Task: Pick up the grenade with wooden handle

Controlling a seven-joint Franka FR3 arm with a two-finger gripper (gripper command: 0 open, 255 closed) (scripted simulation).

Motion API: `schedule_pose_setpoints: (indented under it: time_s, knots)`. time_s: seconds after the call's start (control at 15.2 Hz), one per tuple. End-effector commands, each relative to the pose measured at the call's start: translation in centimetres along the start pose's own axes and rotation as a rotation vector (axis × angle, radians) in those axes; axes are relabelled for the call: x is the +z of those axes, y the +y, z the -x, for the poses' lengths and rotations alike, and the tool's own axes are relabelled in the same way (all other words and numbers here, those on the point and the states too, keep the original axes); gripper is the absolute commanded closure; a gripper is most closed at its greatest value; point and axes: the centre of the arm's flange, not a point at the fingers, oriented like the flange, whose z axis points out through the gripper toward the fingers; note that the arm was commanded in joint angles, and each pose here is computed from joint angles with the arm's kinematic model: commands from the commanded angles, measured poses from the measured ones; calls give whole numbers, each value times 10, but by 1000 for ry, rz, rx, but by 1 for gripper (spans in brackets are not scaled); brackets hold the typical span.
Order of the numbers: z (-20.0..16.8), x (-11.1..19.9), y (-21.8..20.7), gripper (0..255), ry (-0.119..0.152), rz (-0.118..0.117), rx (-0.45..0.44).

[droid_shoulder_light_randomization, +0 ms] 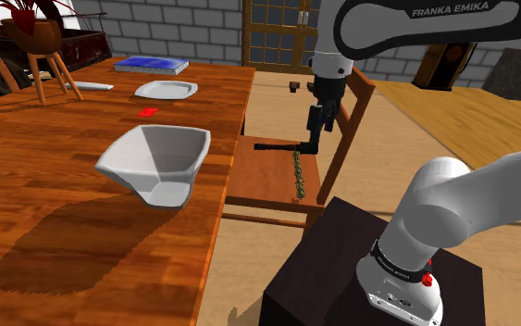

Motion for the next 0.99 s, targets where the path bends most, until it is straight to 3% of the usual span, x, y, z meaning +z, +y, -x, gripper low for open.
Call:
schedule_pose_setpoints:
  time_s: [0.0,0.92]
  knots:
    - [-11,14,19,0,5,7,-35]
    - [-93,107,147,0,38,51,-262]
